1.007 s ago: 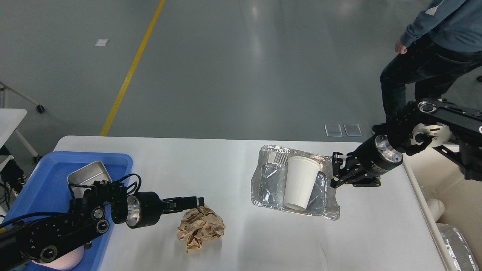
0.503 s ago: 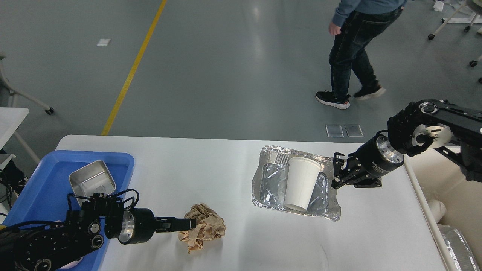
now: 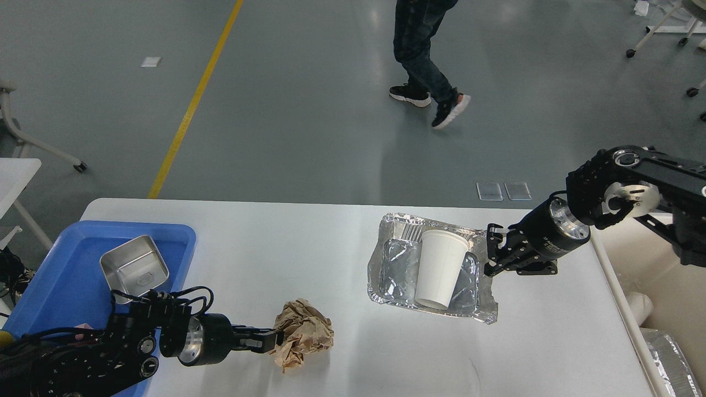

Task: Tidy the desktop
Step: 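Reach the left gripper to the crumpled brown paper and grasp it, then lift the crumpled paper and carry it over the foil tray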

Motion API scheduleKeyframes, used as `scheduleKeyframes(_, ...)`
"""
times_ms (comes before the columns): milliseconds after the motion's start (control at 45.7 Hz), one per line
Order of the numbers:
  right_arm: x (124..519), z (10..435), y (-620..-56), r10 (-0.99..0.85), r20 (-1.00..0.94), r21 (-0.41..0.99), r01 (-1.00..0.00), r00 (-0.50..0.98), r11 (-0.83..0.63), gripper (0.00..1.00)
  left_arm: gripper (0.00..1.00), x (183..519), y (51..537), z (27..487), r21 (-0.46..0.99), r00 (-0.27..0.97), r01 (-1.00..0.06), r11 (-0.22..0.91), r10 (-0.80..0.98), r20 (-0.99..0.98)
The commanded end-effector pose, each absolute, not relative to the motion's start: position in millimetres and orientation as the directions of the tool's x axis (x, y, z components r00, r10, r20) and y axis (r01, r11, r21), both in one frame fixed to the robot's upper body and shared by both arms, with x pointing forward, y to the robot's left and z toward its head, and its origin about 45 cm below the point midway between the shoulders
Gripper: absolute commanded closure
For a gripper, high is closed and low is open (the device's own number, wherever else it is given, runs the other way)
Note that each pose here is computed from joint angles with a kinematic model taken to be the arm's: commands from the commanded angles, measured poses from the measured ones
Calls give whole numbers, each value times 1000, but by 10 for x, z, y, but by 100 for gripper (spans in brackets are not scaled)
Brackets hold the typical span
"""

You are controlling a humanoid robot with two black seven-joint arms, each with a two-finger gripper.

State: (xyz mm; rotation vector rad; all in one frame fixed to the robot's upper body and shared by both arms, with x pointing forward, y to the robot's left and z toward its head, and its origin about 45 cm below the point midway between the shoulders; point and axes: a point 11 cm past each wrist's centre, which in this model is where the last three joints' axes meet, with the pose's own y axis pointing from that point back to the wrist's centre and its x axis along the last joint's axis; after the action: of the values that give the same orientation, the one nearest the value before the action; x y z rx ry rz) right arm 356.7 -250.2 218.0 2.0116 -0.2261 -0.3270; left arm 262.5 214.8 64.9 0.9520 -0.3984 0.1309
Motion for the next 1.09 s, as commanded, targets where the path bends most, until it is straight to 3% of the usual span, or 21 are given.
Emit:
scheduleKeyframes(0, 3567, 2178, -2490, -298, -132, 896, -15, 946, -445, 100, 94, 2653, 2099, 676, 754, 917, -289, 590, -56, 395)
scheduleKeyframes(241, 3570, 2182, -2510, -301, -129, 896, -19, 945, -443, 100, 95, 2755, 2063, 913, 714, 902, -318, 624, -34, 431)
scheduleKeyframes(613, 3554, 2153, -2521, -305, -134, 898, -15, 943, -440, 100, 95, 3007, 2616, 1512, 686, 857, -432, 585, 32, 514)
scheduleKeyframes(1072, 3555, 2148, -2517, -301, -128, 900, -17, 945, -435, 100, 93, 3242, 2441, 2454, 544, 795, -463, 700, 57, 604)
